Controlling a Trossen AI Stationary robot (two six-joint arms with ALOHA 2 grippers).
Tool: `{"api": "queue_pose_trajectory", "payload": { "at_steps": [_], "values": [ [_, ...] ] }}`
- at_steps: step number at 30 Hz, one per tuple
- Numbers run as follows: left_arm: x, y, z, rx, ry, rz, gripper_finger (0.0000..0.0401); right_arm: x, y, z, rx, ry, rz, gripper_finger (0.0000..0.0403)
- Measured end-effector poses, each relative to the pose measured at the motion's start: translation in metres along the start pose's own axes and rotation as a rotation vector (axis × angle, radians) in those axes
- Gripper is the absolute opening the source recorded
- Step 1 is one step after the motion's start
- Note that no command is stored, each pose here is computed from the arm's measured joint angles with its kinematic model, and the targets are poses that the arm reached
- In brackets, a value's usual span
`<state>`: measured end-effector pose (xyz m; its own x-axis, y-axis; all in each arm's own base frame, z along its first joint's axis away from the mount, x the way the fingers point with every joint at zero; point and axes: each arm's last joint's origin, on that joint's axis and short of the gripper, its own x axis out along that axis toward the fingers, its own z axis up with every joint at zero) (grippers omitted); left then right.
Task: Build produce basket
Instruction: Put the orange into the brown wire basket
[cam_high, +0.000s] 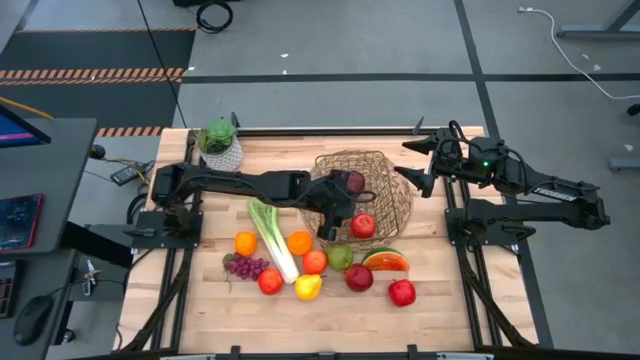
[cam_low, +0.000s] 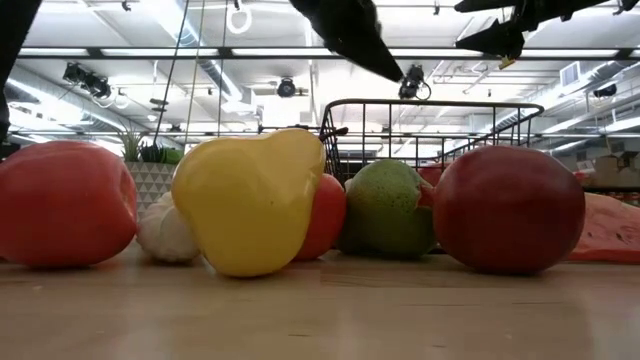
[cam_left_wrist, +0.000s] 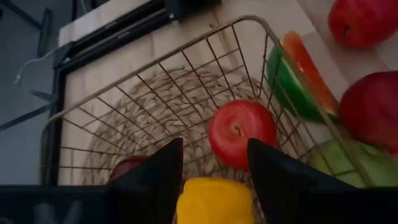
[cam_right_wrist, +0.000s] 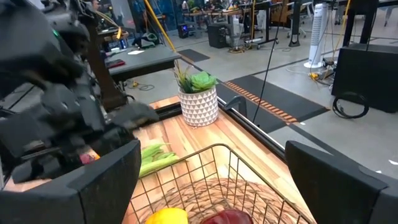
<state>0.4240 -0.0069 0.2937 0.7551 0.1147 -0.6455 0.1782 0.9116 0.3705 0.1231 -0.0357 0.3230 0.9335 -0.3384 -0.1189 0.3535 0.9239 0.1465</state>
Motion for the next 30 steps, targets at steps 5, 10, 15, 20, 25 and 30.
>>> {"api": "queue_pose_trajectory", "payload": {
  "at_steps": [5,10,15,20,25,30],
  "values": [
    [-0.023,-0.006,0.003,0.008,0.034,0.04,0.0187,0.0,0.0,0.0,0.0,0.0,0.0,0.04],
    [-0.035,-0.021,-0.01,0.037,0.086,0.068,0.0187,0.0,0.0,0.0,0.0,0.0,0.001,0.04],
    [-0.049,-0.033,-0.026,-0.002,0.104,0.055,0.0187,0.0,0.0,0.0,0.0,-0.002,0.002,0.04],
    [-0.07,-0.041,-0.036,-0.041,0.078,0.069,0.0187,0.0,0.0,0.0,0.0,-0.004,-0.002,0.04],
    [-0.087,-0.054,-0.05,-0.076,0.073,0.015,0.0177,0.0,0.0,0.002,0.0,-0.023,-0.001,0.04],
    [-0.089,-0.069,-0.065,-0.209,0.086,-0.147,0.0164,0.0,0.001,0.005,-0.018,-0.053,0.002,0.04]
  ]
}}
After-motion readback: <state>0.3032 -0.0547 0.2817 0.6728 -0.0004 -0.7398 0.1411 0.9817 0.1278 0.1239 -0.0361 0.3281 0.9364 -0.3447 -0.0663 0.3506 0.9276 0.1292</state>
